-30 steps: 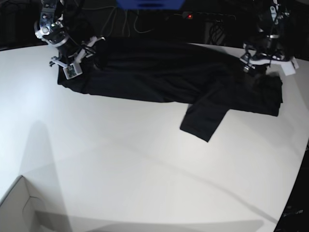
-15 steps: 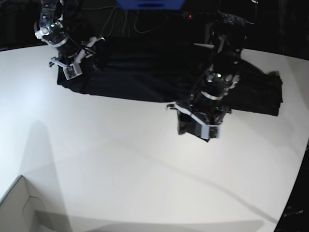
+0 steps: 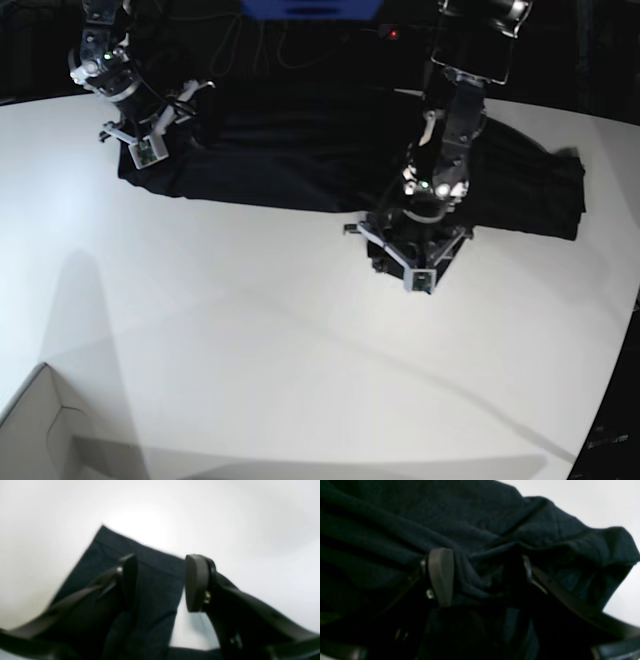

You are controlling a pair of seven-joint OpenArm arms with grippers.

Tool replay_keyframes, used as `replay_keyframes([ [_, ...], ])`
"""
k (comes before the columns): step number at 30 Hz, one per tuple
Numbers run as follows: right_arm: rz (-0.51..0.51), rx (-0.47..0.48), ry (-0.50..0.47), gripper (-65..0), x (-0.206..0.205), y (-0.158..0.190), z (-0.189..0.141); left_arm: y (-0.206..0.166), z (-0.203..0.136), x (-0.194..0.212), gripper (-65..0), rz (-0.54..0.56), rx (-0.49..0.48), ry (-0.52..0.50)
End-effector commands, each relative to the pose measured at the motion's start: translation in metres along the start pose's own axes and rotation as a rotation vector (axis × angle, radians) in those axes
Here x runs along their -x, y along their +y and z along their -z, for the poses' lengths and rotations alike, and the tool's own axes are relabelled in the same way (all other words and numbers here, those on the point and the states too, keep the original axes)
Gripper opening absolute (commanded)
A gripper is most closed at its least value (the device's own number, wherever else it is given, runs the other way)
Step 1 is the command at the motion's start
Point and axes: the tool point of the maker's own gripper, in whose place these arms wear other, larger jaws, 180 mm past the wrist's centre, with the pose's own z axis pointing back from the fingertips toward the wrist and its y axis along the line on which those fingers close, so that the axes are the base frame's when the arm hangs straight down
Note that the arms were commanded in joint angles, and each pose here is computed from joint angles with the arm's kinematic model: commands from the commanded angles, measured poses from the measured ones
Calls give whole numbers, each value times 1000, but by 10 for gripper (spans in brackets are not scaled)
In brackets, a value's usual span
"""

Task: Layout the t-shirt on the table in an organized manner, then fold the t-shirt properly
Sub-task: 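Grasp the sleeve end with the left gripper and tuck it onto the shirt, then grasp the shirt's end with the left gripper and straighten it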

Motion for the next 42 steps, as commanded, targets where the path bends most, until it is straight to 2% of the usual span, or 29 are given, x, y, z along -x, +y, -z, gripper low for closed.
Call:
replay_keyframes([
  [1, -13, 6, -31, -303, -9, -5, -3, 0, 2, -9, -351, 0, -6, -26],
  [9, -21, 4, -28, -303, -9, -6, -3, 10, 10, 29, -365, 15, -24, 72],
  [10, -21, 4, -28, -303, -9, -6, -3, 11, 10, 32, -395, 17, -26, 80],
  [13, -21, 4, -28, -303, -9, -6, -3, 12, 9, 31, -540, 5, -26, 73],
  [16, -21, 4, -28, -303, -9, -6, -3, 13, 5, 13, -650, -9, -28, 25],
  [19, -20, 3, -29, -303, -9, -5, -3, 25, -11, -12, -648, -67, -55, -57],
  [23, -18, 3, -27, -303, -8, -5, -3, 45, -50, -54, -650, -179, -77, -208],
  [29, -18, 1, -28, -303, -8, -4, -3, 106, -110, -85, -650, -355, -145, -363],
  [31, -17, 0, -26, -303, -7, -4, -3, 128, -125, -83, -650, -392, -193, -383],
  [35, -15, 0, -26, -303, -7, -4, -3, 174, -146, -66, -650, -399, -307, -375],
  [42, -24, -23, -29, -303, -9, 4, 0, 209, -150, -27, -650, -430, -411, -298],
])
